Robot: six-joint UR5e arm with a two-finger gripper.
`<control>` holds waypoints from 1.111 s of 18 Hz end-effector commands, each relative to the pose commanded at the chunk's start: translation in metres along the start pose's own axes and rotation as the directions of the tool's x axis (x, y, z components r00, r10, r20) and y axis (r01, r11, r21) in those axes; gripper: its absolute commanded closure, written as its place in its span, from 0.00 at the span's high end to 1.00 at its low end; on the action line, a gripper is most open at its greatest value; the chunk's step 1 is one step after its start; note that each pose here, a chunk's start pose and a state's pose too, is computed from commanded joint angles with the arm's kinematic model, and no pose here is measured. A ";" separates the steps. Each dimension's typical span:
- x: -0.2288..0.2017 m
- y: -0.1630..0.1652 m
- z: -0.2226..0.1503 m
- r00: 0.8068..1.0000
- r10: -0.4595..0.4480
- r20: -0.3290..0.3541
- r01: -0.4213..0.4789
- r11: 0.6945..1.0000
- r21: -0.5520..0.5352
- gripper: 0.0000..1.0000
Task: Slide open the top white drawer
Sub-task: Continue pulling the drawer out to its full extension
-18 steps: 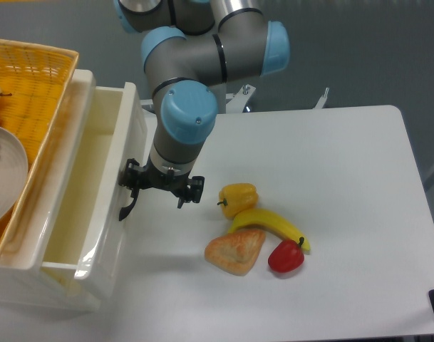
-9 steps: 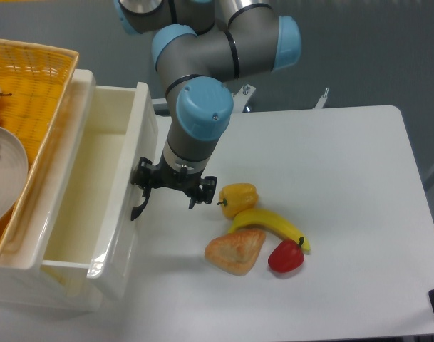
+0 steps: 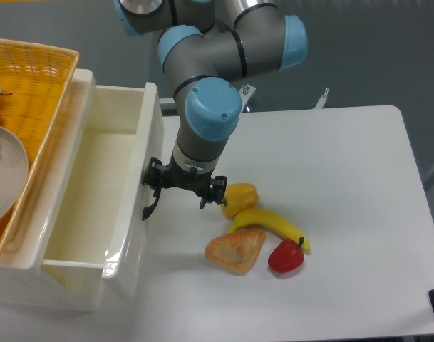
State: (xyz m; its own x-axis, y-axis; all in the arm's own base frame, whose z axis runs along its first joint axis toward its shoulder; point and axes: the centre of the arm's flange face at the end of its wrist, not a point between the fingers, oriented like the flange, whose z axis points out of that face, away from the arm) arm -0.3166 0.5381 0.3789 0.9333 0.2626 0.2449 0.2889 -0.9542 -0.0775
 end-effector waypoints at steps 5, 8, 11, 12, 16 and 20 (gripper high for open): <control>-0.007 0.002 -0.001 1.000 -0.011 -0.002 0.011 1.000 0.001 1.00; -0.013 0.003 -0.003 1.000 -0.020 0.000 0.020 1.000 0.005 1.00; -0.019 0.004 -0.003 1.000 -0.029 -0.001 0.029 1.000 0.006 1.00; -0.019 0.004 -0.003 1.000 -0.029 -0.001 0.029 1.000 0.006 1.00; -0.023 0.005 -0.004 0.999 -0.035 -0.001 0.035 0.999 0.006 1.00; -0.032 0.008 -0.005 1.000 -0.025 -0.001 0.025 1.000 0.007 1.00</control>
State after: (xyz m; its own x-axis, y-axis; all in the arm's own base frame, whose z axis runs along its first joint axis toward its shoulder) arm -0.3451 0.5217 0.3751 0.9256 0.2860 0.2478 0.3134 -0.9464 -0.0784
